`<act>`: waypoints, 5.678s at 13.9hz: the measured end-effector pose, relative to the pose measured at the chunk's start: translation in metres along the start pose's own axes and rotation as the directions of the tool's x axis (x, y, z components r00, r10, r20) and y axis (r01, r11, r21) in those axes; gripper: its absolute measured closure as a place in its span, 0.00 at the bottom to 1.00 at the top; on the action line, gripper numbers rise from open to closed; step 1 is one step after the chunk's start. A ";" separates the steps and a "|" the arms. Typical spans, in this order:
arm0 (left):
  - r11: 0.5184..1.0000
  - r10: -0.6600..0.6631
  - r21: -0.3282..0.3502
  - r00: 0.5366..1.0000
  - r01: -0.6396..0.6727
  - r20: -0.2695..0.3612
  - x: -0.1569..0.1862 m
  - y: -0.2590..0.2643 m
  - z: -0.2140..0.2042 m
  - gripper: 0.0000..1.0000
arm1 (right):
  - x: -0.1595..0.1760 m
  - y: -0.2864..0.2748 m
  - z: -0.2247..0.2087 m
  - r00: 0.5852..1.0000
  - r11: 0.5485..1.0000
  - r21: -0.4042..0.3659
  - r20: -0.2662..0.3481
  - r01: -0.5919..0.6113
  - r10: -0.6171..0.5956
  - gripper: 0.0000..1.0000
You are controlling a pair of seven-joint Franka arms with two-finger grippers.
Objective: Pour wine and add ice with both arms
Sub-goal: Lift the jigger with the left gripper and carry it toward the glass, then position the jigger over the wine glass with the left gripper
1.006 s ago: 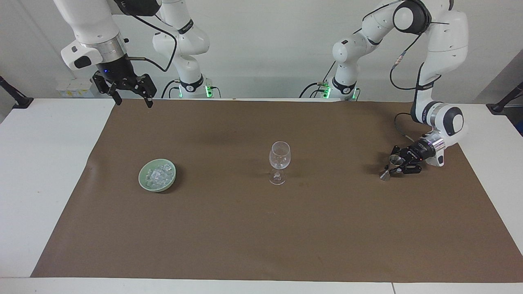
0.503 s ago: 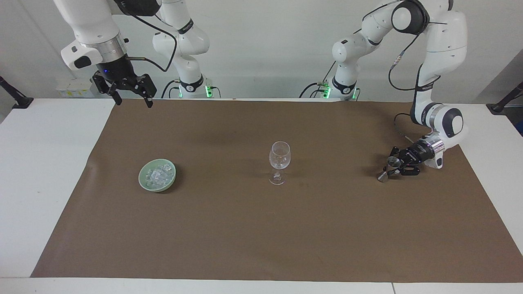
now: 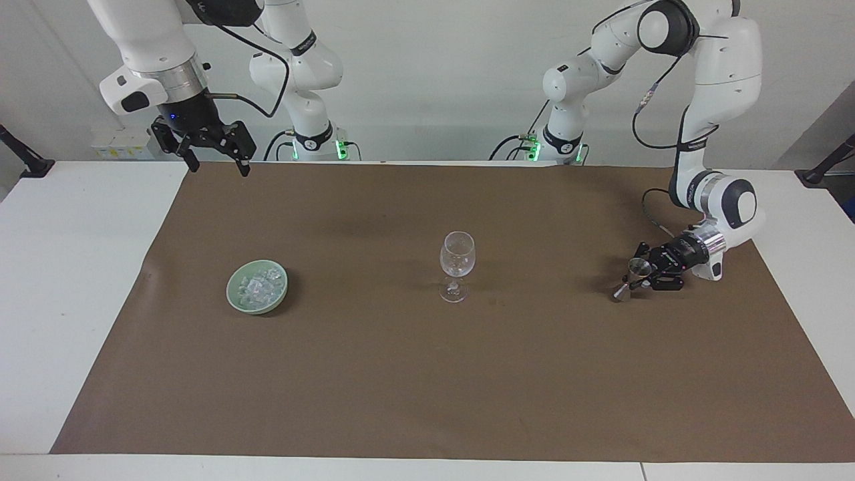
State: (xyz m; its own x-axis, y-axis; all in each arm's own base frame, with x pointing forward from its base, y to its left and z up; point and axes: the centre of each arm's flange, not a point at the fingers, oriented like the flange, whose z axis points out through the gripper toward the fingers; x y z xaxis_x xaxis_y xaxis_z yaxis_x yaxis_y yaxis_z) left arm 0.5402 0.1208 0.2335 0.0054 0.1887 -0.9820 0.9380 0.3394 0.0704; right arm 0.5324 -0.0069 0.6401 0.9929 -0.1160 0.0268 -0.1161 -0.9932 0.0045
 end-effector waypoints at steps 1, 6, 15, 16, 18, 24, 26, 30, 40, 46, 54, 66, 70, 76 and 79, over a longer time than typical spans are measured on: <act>1.000 0.008 0.006 1.000 -0.008 0.006 -0.005 0.002 0.008 0.78 | 0.000 0.000 0.000 1.000 1.000 0.000 0.000 0.000 0.000 0.00; 0.999 0.029 0.023 1.000 -0.029 0.009 -0.035 0.005 0.053 0.78 | 0.000 0.000 0.000 1.000 1.000 0.000 0.000 0.000 0.000 0.00; 0.998 0.070 0.005 0.997 -0.070 -0.037 -0.084 -0.007 0.139 0.78 | 0.000 0.000 0.000 1.000 1.000 0.000 0.000 0.000 0.000 0.00; 0.997 0.075 0.002 0.996 -0.075 -0.043 -0.089 -0.010 0.143 0.78 | 0.000 0.000 0.000 1.000 1.000 0.000 0.000 0.000 0.000 0.00; 0.996 0.085 -0.009 0.995 -0.086 -0.056 -0.100 -0.017 0.144 0.78 | 0.000 0.000 0.000 1.000 1.000 0.000 0.000 0.000 0.000 0.00; 0.992 0.108 -0.054 0.986 -0.116 -0.129 -0.145 -0.043 0.157 0.78 | 0.000 0.000 0.000 1.000 1.000 0.000 0.000 0.000 0.000 0.00; 0.989 0.120 -0.065 0.980 -0.131 -0.157 -0.161 -0.053 0.169 0.78 | 0.000 0.000 0.000 1.000 1.000 0.000 0.000 0.000 0.000 0.00; 0.985 0.136 -0.080 0.970 -0.155 -0.202 -0.178 -0.073 0.195 0.78 | 0.000 0.000 0.000 1.000 1.000 0.000 0.000 0.000 0.000 0.00; 0.966 0.200 -0.096 0.929 -0.240 -0.310 -0.212 -0.103 0.232 0.78 | 0.000 0.000 0.000 1.000 1.000 0.000 0.000 0.000 0.000 0.00; 0.953 0.233 -0.098 0.903 -0.285 -0.360 -0.225 -0.120 0.253 0.78 | 0.000 0.000 0.000 1.000 1.000 0.000 0.000 0.000 0.000 0.00; 0.935 0.268 -0.108 0.874 -0.337 -0.406 -0.241 -0.134 0.270 0.78 | 0.000 0.000 0.000 1.000 1.000 0.000 0.000 0.000 0.000 0.00; 0.874 0.408 -0.052 0.789 -0.483 -0.459 -0.252 -0.151 0.286 0.78 | 0.000 0.000 0.000 1.000 1.000 0.000 0.000 0.000 0.000 0.00; 0.857 0.443 -0.031 0.766 -0.514 -0.465 -0.252 -0.154 0.288 0.78 | 0.000 0.000 0.000 1.000 1.000 0.000 0.000 0.000 0.000 0.00; 0.828 0.496 0.005 0.727 -0.561 -0.474 -0.251 -0.160 0.292 0.78 | 0.000 0.000 0.000 1.000 1.000 0.000 0.000 0.000 0.000 0.00; 0.821 0.508 0.017 0.716 -0.571 -0.478 -0.249 -0.162 0.292 0.78 | 0.000 0.000 0.000 1.000 1.000 0.000 0.000 0.000 0.000 0.00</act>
State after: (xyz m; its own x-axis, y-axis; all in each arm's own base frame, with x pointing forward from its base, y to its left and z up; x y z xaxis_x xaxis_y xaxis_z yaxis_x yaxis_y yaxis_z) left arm 0.4876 -0.2499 0.4154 0.3147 0.7483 -0.5839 0.7727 0.1553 0.6154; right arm 0.5324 -0.0069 0.6401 0.9929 -0.1160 0.0268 -0.1161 -0.9932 0.0045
